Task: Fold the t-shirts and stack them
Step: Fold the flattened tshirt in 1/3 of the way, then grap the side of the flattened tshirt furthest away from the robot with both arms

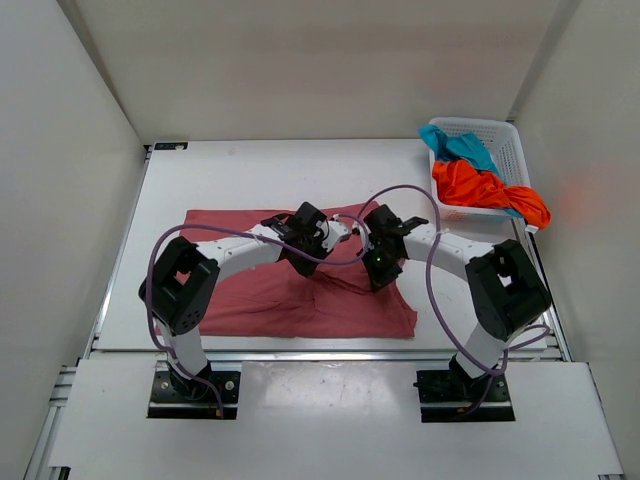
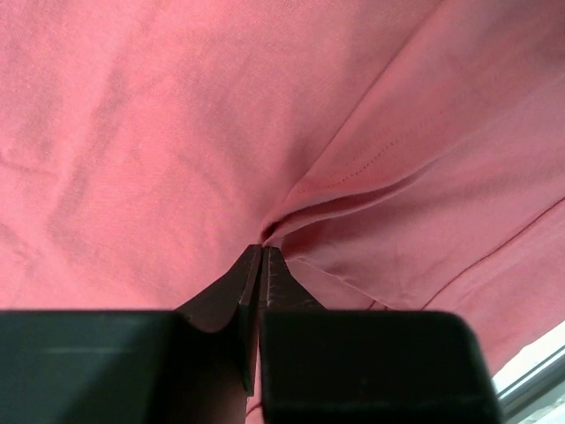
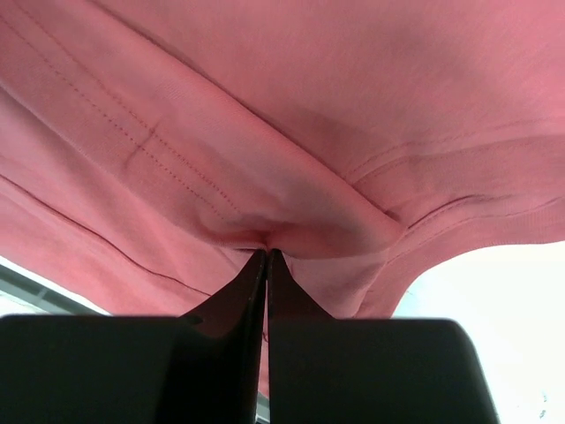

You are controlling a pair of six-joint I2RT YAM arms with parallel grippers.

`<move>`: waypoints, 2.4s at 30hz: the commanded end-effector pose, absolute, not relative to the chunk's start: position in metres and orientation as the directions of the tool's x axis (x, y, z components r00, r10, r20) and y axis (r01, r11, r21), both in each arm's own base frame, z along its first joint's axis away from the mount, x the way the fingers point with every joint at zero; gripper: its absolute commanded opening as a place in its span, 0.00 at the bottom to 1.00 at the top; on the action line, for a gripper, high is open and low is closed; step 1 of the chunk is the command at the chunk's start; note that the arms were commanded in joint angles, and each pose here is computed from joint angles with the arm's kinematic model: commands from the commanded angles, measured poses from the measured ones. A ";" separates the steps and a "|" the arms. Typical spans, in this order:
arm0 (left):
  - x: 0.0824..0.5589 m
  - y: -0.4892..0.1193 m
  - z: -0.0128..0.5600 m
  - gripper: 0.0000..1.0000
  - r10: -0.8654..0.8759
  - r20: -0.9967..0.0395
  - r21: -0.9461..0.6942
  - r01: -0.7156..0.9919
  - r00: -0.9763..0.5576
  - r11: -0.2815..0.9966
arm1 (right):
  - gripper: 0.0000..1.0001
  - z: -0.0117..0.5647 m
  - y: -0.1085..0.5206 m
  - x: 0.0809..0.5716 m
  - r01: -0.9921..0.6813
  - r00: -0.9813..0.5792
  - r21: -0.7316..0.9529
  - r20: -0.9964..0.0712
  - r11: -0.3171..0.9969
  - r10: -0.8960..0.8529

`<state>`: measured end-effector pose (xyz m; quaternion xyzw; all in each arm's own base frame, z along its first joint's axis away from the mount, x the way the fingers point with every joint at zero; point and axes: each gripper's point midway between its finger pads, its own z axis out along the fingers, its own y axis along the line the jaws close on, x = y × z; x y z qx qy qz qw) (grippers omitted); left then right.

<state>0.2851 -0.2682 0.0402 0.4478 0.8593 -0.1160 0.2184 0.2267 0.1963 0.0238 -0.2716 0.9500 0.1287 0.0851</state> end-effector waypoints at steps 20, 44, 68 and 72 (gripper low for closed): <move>0.307 -0.243 0.043 0.58 0.688 -0.474 0.082 0.750 -0.549 0.656 | 0.37 0.059 0.198 0.335 -0.395 -0.870 0.159 -0.382 0.905 -0.312; 0.248 0.061 0.078 0.93 0.357 -0.318 0.383 0.225 -0.878 0.896 | 0.64 0.045 0.142 0.140 0.063 -0.995 0.449 -0.046 0.891 0.093; 0.180 0.097 0.043 0.00 0.467 -0.104 0.429 0.384 -0.878 0.818 | 0.00 0.033 0.106 0.115 0.306 -0.950 0.338 0.165 0.890 0.264; 0.172 0.094 0.050 0.00 0.485 -0.075 0.412 0.416 -0.871 0.811 | 0.00 0.041 0.110 0.093 0.301 -0.937 0.289 0.267 0.909 0.225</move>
